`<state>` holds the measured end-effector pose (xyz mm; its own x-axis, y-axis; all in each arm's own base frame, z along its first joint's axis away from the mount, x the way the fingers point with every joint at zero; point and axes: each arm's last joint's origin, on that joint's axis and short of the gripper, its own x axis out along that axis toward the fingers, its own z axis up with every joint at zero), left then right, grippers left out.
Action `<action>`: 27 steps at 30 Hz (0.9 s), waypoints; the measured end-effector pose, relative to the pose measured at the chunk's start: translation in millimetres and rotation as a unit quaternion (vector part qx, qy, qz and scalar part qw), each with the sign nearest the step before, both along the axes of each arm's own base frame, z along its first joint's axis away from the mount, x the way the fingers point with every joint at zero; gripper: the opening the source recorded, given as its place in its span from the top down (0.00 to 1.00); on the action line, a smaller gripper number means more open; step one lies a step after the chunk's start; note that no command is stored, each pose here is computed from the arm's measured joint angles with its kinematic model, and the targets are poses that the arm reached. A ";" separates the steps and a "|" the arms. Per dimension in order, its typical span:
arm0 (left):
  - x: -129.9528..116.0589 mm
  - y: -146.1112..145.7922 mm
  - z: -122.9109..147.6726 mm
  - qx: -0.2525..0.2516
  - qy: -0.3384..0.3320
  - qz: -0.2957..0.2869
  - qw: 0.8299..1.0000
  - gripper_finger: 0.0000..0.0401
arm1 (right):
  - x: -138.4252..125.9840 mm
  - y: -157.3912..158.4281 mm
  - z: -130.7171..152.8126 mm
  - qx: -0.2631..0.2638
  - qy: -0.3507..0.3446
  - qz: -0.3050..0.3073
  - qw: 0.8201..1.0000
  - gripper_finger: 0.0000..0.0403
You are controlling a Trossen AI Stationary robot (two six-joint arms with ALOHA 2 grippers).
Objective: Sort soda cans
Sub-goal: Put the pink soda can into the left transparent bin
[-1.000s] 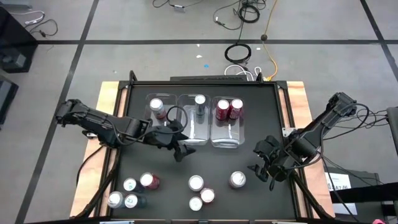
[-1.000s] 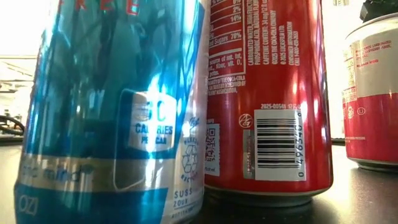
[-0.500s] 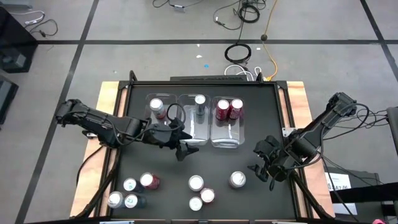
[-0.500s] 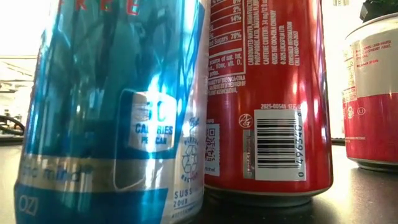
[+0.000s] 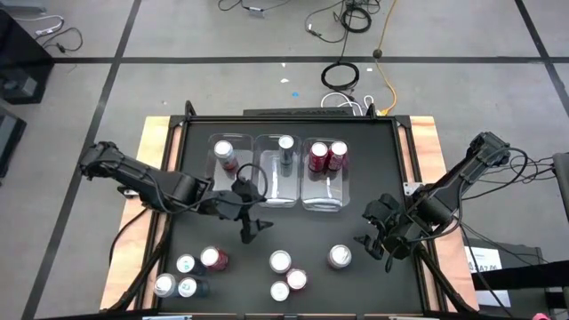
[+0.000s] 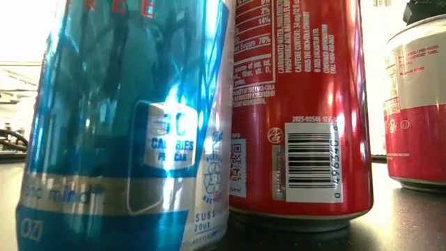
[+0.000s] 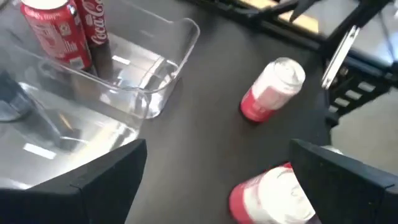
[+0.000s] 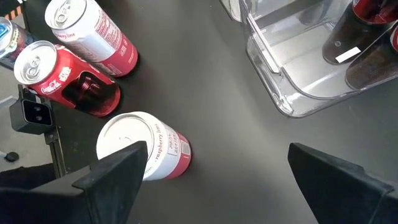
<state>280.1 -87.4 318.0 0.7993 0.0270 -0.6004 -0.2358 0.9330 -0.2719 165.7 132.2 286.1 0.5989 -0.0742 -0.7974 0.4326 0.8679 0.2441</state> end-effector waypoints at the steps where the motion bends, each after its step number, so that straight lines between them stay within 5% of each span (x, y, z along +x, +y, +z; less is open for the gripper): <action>1: -0.4 0.2 2.5 0.008 0.002 -0.005 1.000 0.00 | 0.0 0.0 0.0 0.000 0.000 0.000 1.000 0.05; 12: 1.5 5.8 22.6 0.056 -0.015 -0.026 0.998 0.00 | 0.0 0.0 -0.1 0.016 -0.002 -0.022 1.000 0.05; 19: -3.7 9.5 15.2 0.059 0.036 -0.036 0.997 0.00 | -0.1 0.1 -0.2 0.007 0.002 -0.004 1.000 0.05; 27: -7.5 10.2 11.0 0.005 0.063 0.004 0.998 0.00 | 1.2 1.2 0.7 0.011 -0.005 -0.001 1.000 0.05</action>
<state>272.6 -77.2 329.1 0.7167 0.0405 -0.6962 -0.2755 0.9335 -0.2293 166.8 133.5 286.8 0.6061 -0.0577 -0.7933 0.4325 0.8609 0.2678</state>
